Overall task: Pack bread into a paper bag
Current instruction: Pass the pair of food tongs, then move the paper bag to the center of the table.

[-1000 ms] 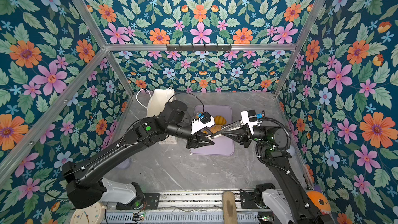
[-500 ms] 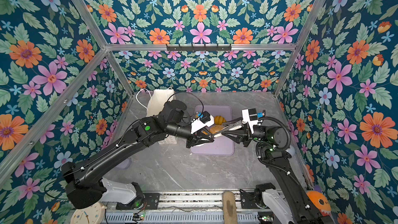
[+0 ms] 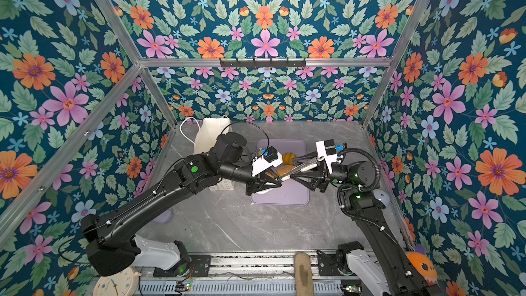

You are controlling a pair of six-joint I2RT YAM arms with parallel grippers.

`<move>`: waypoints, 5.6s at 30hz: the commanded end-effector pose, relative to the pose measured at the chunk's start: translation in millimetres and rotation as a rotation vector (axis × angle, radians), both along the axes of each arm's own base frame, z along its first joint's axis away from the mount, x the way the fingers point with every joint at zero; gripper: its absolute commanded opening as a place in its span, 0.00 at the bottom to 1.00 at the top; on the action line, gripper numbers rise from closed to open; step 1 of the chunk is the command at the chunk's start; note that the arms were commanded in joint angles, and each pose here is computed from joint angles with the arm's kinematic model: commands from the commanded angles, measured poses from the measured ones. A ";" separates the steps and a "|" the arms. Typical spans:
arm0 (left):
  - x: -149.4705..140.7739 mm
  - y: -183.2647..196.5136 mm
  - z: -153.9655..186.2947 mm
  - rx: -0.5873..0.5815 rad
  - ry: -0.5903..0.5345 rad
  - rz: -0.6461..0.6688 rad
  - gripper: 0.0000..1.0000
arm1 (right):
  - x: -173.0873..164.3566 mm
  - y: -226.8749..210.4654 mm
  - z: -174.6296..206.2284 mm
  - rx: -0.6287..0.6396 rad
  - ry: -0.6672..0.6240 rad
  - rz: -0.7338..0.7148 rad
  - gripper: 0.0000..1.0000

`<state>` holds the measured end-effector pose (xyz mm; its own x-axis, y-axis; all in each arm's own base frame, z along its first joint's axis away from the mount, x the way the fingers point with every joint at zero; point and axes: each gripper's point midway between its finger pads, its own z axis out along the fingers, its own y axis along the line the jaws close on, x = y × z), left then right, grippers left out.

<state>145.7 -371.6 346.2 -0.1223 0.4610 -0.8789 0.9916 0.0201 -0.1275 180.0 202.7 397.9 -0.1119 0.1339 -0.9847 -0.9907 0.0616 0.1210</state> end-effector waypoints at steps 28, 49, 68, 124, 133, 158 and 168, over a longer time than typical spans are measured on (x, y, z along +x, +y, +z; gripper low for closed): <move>21.5 6.3 18.6 -0.041 -0.141 0.109 0.20 | 2.9 2.4 -3.8 -0.027 -0.039 -0.006 0.42; 70.8 55.6 63.5 -0.113 -0.299 0.517 0.99 | 26.1 -0.6 -17.2 -0.048 -0.020 -0.140 0.26; 174.9 242.5 81.9 -0.201 -0.181 1.388 1.00 | 84.3 -25.5 -55.8 -0.163 0.066 -0.510 0.39; 219.9 307.0 -67.7 0.074 0.306 1.533 0.20 | 83.2 -21.1 -55.8 -0.173 0.071 -0.470 0.38; 216.7 300.2 -66.8 0.065 0.321 1.518 0.05 | 85.8 -19.8 -56.0 -0.175 0.075 -0.466 0.38; 178.9 262.5 -71.8 0.059 0.334 1.436 0.00 | 96.9 -16.4 -69.3 -0.180 0.116 -0.454 0.34; 180.5 254.4 -69.1 0.026 0.335 1.396 0.00 | 123.5 -22.3 -109.7 -0.358 0.080 -0.574 0.33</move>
<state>325.1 -112.2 274.1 -0.6800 -0.1945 -0.7070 0.0583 0.9468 -0.3165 291.7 187.7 295.1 -0.2445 -0.0597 -0.9678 -0.8027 0.5723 0.1675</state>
